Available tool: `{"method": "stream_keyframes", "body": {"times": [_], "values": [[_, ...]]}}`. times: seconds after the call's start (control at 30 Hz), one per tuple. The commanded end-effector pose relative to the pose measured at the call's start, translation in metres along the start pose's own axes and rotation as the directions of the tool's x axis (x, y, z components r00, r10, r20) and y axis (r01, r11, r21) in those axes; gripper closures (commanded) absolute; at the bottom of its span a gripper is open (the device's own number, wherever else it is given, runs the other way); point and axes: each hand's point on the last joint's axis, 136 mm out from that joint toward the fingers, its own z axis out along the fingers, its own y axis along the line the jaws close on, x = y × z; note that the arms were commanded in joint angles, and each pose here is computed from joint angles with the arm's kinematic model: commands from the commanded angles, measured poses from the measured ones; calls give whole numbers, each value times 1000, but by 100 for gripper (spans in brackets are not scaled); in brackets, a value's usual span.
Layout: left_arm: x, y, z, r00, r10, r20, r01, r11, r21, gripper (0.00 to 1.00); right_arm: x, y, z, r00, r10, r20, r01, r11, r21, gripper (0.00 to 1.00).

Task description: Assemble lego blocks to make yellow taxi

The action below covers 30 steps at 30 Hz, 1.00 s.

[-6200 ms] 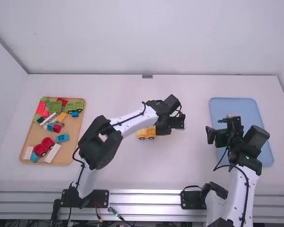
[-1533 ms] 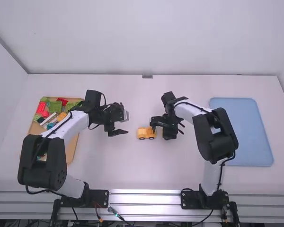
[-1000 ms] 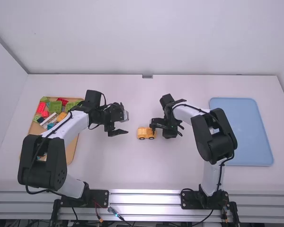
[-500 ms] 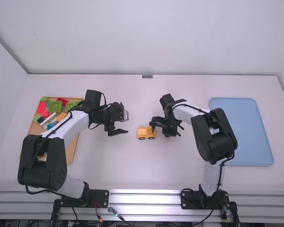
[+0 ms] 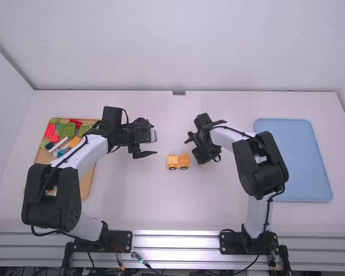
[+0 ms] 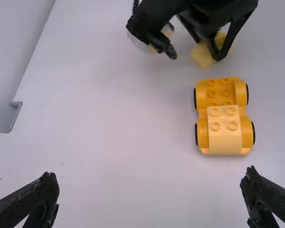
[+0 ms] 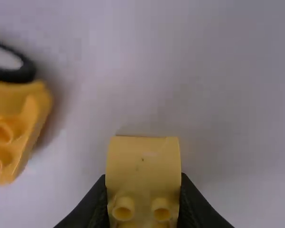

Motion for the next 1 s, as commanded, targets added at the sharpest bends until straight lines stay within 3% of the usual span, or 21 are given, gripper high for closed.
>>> {"method": "stream_keyframes", "body": {"times": [0.0,0.03,0.07,0.13,0.17,0.23,0.3,0.37,0.4,0.43,0.47,0.5,0.53,0.63,0.77,0.97], "values": [[-2,-4,-1,1000,2,8,-2,1000,7,1,-6,-12,-1,918,396,12,-396,918,7,100],[-2,-5,-1,1000,0,8,0,1000,10,1,-6,-15,-3,849,528,12,-528,850,2,100],[-1,-5,-1,1000,-1,8,1,1000,9,1,-6,-16,-3,819,573,10,-573,819,1,100],[-1,-5,-1,1000,-3,5,3,1000,10,1,-2,-25,-6,670,742,0,-742,670,5,100],[0,-5,-1,1000,-3,2,3,1000,9,1,0,-27,-7,636,772,-5,-772,636,7,100],[2,-4,-1,1000,-4,-15,4,1000,4,1,4,-33,-13,493,869,-36,-870,494,4,100],[3,-3,-1,1000,-15,-17,15,1000,2,1,5,-34,-16,426,902,-65,-904,426,-12,100],[2,-3,-1,1000,-25,-13,25,1000,2,1,4,-30,-20,272,952,-137,-962,268,-46,100],[2,-3,-1,1000,-25,-13,25,1000,2,1,5,-29,-20,247,958,-147,-969,243,-45,100],[2,-3,-1,1000,-25,-13,25,1000,1,1,6,-29,-20,167,973,-163,-986,163,-33,100],[2,-3,-1,1000,-25,-13,25,1000,1,1,8,-31,-20,58,986,-159,-998,57,-10,100],[2,-3,-1,1000,-25,-13,25,1000,1,1,8,-32,-20,34,988,-154,-999,34,-5,100],[2,-3,-1,1000,-25,-13,25,1000,2,1,9,-35,-19,-46,990,-132,-999,-45,13,100],[2,-3,-1,1000,-25,-13,25,1000,2,1,13,-37,-18,-181,981,-63,-982,-178,57,100],[2,-3,-1,1000,-25,-15,25,1000,1,1,19,-39,-17,-318,946,57,-943,-322,84,100],[2,-3,-1,1000,-25,-16,25,1000,1,1,12,-30,-15,-376,921,106,-922,-383,56,100]]}}
